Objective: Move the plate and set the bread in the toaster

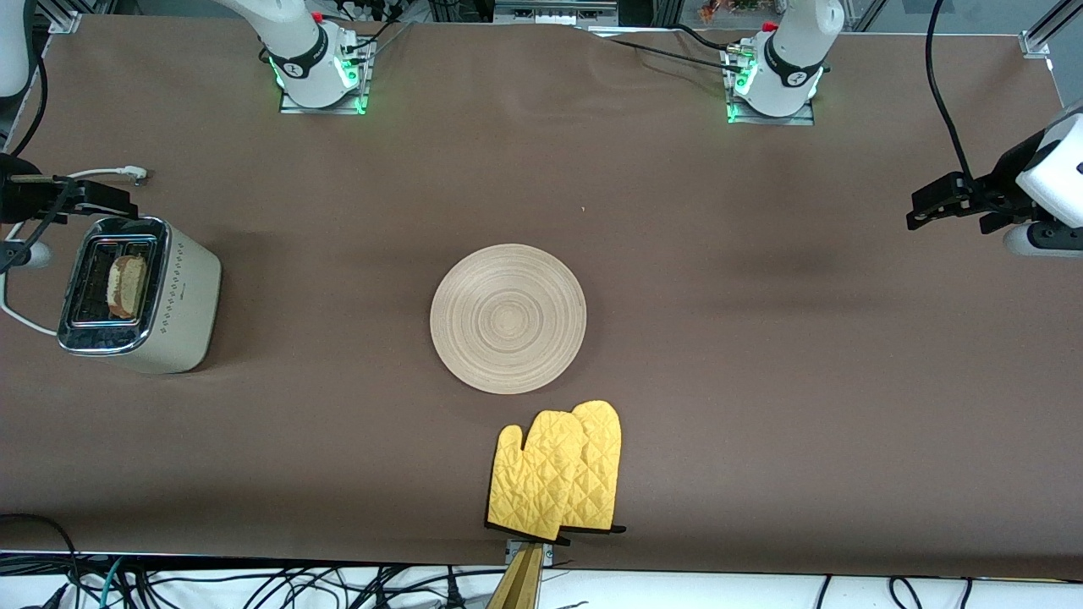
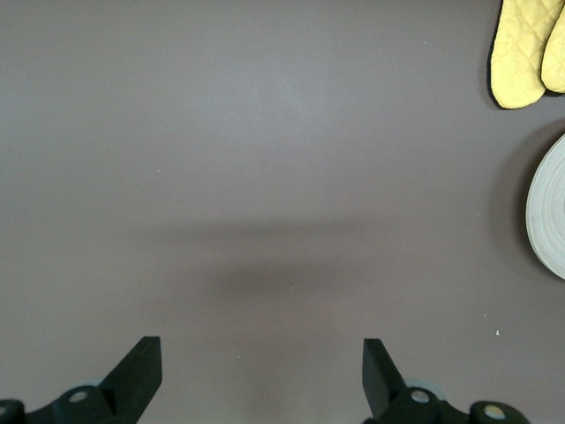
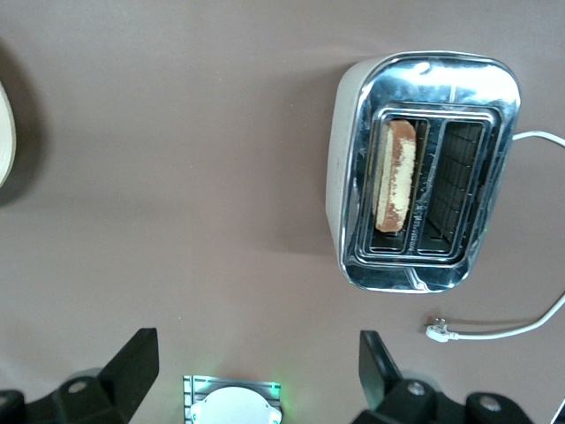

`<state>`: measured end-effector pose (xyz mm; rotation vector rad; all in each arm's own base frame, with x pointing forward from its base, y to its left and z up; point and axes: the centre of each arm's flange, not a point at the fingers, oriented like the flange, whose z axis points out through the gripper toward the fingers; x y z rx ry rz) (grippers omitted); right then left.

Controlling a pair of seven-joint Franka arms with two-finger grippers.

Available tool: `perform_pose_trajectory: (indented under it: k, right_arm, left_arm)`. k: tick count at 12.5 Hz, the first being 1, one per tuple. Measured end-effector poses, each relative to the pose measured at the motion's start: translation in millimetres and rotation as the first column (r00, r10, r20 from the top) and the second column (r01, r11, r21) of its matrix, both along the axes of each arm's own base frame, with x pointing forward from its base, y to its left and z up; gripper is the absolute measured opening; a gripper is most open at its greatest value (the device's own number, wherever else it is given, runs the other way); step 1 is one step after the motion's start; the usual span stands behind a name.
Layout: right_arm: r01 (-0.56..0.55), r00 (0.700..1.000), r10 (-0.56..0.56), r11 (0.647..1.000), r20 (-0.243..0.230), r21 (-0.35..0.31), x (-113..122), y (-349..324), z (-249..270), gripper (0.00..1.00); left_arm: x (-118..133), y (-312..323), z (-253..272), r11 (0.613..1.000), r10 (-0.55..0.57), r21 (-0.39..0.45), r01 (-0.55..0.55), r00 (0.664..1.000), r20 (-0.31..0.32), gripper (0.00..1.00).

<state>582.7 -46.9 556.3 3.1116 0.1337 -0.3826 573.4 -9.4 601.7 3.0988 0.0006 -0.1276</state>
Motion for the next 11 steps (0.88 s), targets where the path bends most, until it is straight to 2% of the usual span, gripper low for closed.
perform_pose_trajectory:
  k: [3,8,11]
  right_arm:
    - [-0.031,1.0,0.031,0.999,0.002,0.04,-2.1,1.1,0.2,1.0]
    - [-0.018,0.997,0.018,1.0,0.07,0.002,-36.9,17.4,11.1,1.0]
    - [-0.018,0.995,0.018,1.0,0.098,-0.001,-37.8,17.4,16.6,1.0]
  left_arm:
    - [0.0,0.6,0.0,1.0,0.001,0.0,-0.001,1.0,0.0,1.0]
    - [0.1,0.7,-0.2,1.0,0.001,0.0,-0.001,1.0,0.0,1.0]
    - [0.1,0.7,-0.2,1.0,0.001,0.0,-0.001,1.0,0.0,1.0]
